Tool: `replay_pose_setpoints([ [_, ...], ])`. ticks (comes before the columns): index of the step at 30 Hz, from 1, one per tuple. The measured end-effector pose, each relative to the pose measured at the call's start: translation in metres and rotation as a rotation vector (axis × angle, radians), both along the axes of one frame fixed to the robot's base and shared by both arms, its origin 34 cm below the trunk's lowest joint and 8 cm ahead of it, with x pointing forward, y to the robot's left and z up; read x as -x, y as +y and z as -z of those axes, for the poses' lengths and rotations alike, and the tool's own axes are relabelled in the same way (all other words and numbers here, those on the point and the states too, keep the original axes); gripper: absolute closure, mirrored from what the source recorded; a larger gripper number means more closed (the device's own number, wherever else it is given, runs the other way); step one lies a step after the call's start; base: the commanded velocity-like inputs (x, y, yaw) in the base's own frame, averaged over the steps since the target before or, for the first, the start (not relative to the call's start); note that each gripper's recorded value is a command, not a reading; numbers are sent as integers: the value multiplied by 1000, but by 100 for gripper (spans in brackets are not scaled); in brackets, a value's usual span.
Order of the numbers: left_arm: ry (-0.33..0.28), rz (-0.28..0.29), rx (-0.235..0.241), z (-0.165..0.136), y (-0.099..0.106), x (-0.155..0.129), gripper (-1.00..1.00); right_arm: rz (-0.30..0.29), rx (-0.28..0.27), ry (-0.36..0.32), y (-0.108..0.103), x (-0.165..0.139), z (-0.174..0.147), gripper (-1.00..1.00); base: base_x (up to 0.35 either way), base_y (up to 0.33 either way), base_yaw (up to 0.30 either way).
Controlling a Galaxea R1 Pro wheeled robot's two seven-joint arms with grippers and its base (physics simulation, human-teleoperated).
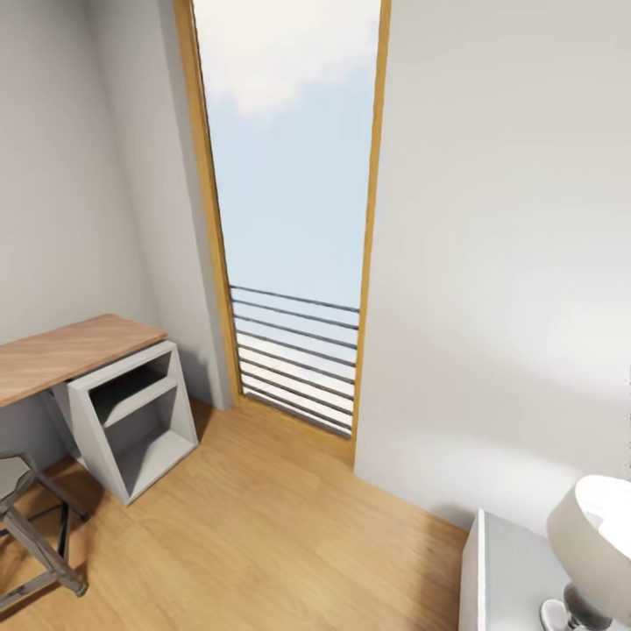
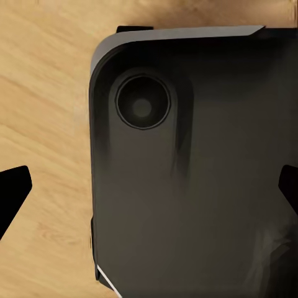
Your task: Attach the digital camera to the camera tripod in the bedroom.
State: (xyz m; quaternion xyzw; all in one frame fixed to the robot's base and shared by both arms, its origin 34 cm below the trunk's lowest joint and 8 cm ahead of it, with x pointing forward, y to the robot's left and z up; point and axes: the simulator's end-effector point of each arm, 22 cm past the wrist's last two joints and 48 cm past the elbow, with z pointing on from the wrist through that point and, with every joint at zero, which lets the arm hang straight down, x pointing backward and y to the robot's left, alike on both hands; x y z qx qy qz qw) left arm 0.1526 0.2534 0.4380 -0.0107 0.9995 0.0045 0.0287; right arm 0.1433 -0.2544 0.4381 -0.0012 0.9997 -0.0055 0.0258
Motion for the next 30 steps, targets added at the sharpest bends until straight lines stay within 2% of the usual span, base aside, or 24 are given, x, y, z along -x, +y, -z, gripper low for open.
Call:
replay_pose_setpoints([
  [19,0,0,0,0,0,0,-100,0,1,0,-1,0,0,-100,88,-218,0],
  [30,0,0,0,0,0,0,-100,0,2,0,-1,0,0,-100,56,-96,0],
])
